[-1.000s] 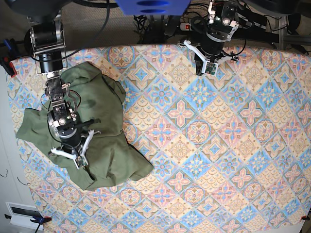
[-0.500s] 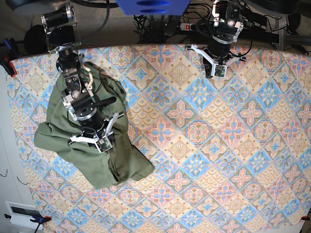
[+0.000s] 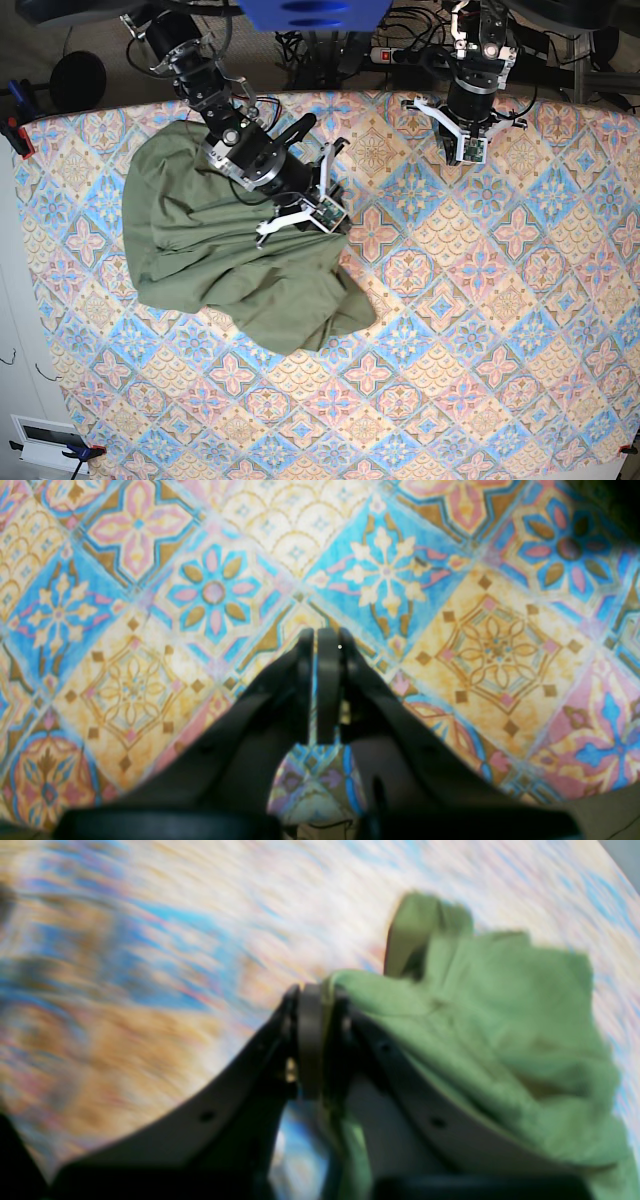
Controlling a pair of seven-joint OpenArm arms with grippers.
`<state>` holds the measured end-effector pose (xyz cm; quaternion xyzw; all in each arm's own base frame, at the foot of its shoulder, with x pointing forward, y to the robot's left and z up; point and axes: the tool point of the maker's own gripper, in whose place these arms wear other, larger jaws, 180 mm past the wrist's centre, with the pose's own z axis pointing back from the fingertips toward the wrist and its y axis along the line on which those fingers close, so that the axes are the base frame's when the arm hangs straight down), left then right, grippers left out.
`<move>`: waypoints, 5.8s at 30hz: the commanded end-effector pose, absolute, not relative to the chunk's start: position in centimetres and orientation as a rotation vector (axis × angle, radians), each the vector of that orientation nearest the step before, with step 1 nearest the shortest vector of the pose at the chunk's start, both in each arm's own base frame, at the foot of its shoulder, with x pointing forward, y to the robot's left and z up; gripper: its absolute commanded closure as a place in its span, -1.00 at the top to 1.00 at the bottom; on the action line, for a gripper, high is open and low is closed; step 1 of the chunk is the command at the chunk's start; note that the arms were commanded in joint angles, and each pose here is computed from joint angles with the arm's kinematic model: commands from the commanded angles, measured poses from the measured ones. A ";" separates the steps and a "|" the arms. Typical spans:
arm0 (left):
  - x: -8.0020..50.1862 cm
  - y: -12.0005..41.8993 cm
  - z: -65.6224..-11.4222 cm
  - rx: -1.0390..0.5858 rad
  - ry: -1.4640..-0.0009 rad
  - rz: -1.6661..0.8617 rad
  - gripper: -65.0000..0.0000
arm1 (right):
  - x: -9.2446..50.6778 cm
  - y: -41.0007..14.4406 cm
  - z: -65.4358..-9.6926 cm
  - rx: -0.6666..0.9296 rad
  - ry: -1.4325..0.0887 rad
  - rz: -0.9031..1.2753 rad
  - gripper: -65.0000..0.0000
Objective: Layout the t-shirt on the table in an organized manner, then fold the t-shirt properly
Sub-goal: 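Regrasp the shirt with the right gripper and pull it toward the left gripper, then grasp a bunched fold of the shirt with the right gripper, then lift the shirt high with the right gripper and swing it outward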
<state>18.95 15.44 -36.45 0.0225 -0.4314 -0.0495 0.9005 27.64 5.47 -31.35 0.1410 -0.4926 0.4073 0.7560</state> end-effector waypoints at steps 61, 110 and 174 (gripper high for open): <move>19.3 15.9 -35.7 0.061 -0.924 -0.095 -1.00 | 31.5 4.3 -33.0 -0.061 -1.074 1.182 -0.23; 19.2 15.9 -35.7 0.061 -0.923 -0.093 -1.00 | 33.5 1.1 -32.5 -0.159 -1.030 1.295 -0.96; 22.9 11.1 -33.9 -0.051 -1.027 -0.157 -1.00 | 57.1 -11.2 10.7 0.658 -1.677 0.276 -0.96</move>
